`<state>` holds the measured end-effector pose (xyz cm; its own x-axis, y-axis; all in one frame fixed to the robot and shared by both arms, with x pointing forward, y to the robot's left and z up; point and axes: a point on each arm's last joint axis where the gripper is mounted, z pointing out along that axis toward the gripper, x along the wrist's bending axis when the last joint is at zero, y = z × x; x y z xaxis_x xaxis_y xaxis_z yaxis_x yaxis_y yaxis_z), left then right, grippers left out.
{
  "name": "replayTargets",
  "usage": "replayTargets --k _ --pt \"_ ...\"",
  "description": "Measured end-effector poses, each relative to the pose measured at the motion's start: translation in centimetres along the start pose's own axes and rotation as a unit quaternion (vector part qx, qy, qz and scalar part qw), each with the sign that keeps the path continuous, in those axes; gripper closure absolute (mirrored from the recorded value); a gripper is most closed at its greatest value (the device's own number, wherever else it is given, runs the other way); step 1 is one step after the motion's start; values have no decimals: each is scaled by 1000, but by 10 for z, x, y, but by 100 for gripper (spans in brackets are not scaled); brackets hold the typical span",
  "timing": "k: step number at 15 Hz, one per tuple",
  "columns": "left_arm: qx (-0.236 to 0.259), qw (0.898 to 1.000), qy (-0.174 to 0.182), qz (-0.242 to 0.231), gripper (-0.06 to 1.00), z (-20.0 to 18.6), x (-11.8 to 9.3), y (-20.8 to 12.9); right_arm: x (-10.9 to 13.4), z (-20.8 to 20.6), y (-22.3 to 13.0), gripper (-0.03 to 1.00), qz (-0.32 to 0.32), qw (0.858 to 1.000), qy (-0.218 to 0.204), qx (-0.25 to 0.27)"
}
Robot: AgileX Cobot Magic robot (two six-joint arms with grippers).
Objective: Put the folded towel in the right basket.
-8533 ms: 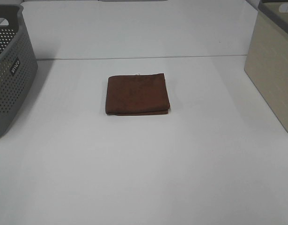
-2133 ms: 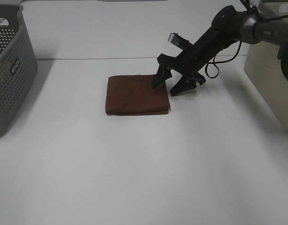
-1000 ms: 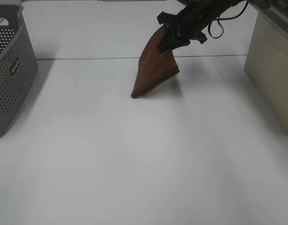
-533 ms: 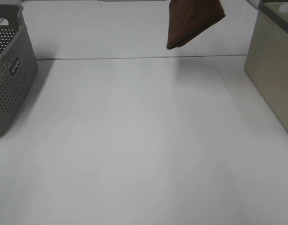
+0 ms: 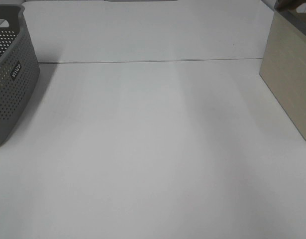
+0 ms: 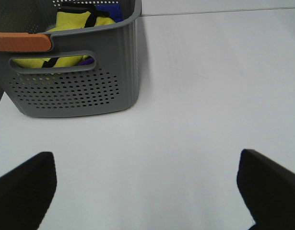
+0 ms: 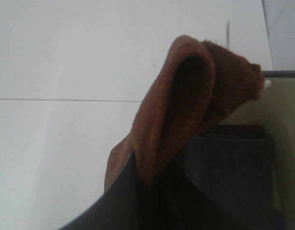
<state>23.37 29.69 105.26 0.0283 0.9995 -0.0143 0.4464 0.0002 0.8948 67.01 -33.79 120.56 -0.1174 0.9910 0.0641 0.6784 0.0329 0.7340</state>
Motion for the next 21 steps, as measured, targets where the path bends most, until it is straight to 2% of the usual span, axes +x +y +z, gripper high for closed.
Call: replayTargets --k 4,7,10,12,15,16,19,20,21 --pt "0 1000 0 0 -3 0 0 0 -42 14 -29 91 42 997 -35 62" --pt "0 1000 0 0 -3 0 0 0 -53 31 -46 91 35 991 -73 110" --pt "0 1000 0 0 -3 0 0 0 -60 52 -56 89 43 986 -78 138" --pt "0 1000 0 0 -3 0 0 0 -61 59 -59 78 48 985 -77 145" --pt "0 1000 0 0 -3 0 0 0 -61 59 -59 46 54 985 -78 144" --pt "0 1000 0 0 -3 0 0 0 -61 59 -59 40 57 985 -79 144" --pt "0 1000 0 0 -3 0 0 0 -55 56 -56 35 79 987 -52 132" --pt "0 1000 0 0 -3 0 0 0 -44 47 -50 35 90 989 -20 113" --pt "0 1000 0 0 -3 0 0 0 -32 40 -45 34 83 991 -10 103"
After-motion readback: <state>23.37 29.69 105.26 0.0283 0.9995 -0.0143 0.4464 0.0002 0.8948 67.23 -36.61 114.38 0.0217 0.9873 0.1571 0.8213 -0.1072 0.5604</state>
